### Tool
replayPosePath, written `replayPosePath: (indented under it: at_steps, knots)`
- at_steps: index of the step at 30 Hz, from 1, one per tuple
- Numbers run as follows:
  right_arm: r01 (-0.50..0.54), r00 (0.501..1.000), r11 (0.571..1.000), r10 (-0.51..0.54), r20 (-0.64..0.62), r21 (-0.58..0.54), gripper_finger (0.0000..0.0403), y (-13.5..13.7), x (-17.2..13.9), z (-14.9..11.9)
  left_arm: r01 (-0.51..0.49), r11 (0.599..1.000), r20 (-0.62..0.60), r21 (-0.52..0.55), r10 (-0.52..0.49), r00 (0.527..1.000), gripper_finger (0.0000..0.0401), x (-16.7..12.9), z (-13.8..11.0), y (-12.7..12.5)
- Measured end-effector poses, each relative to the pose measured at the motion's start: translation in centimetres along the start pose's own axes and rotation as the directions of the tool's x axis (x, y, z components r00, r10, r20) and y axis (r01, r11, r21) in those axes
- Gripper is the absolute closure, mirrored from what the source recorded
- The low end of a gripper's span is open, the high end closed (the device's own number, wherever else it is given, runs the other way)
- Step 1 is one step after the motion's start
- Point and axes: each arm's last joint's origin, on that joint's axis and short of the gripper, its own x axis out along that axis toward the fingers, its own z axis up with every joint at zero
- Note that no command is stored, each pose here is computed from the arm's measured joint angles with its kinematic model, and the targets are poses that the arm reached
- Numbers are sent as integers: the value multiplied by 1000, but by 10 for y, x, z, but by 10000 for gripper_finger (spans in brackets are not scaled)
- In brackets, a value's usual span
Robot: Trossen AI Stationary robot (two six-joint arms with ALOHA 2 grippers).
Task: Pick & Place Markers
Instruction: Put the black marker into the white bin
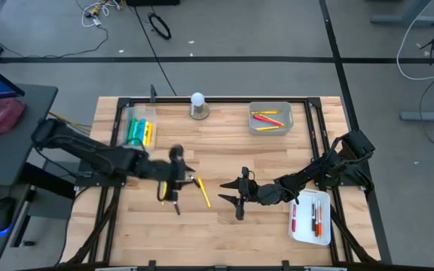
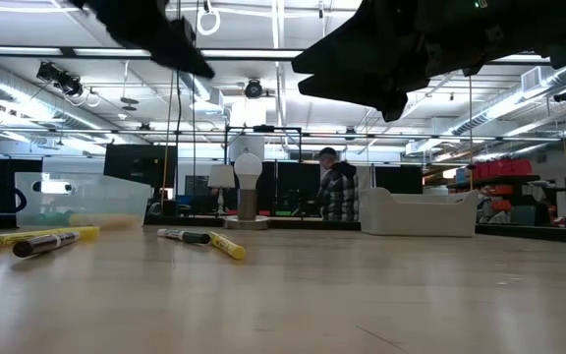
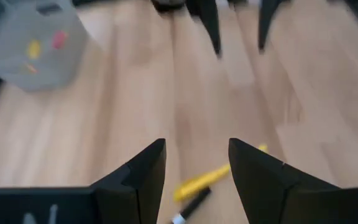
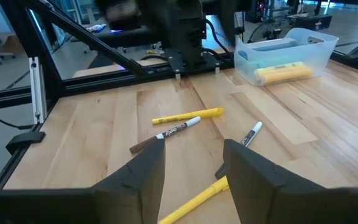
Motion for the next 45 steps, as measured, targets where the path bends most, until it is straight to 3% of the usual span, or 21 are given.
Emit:
replayPosePath:
  at_steps: [6,12,21,28,35,39,45]
  knots:
    - [0,1000,1000,0,-1,8,238,0,0,0,27,999,-187,32,-20,982,220,42,-24,-17]
    - [0,1000,1000,0,-1,14,238,0,0,0,12,997,-321,70,11,947,220,74,-45,-6]
    - [0,1000,1000,0,-2,24,238,0,0,0,124,992,-442,20,-103,891,220,82,-59,28]
    - [0,1000,1000,0,-2,20,238,0,0,0,167,984,-511,69,-109,852,220,97,-74,39]
    - [0,1000,1000,0,-2,24,238,0,0,0,200,979,-579,39,-141,803,222,112,-90,43]
    - [0,1000,1000,0,-2,24,238,0,0,0,211,977,-601,31,-151,785,245,113,-93,43]
    - [0,1000,1000,0,-2,24,238,0,0,0,240,971,-621,8,-183,762,318,111,-96,42]
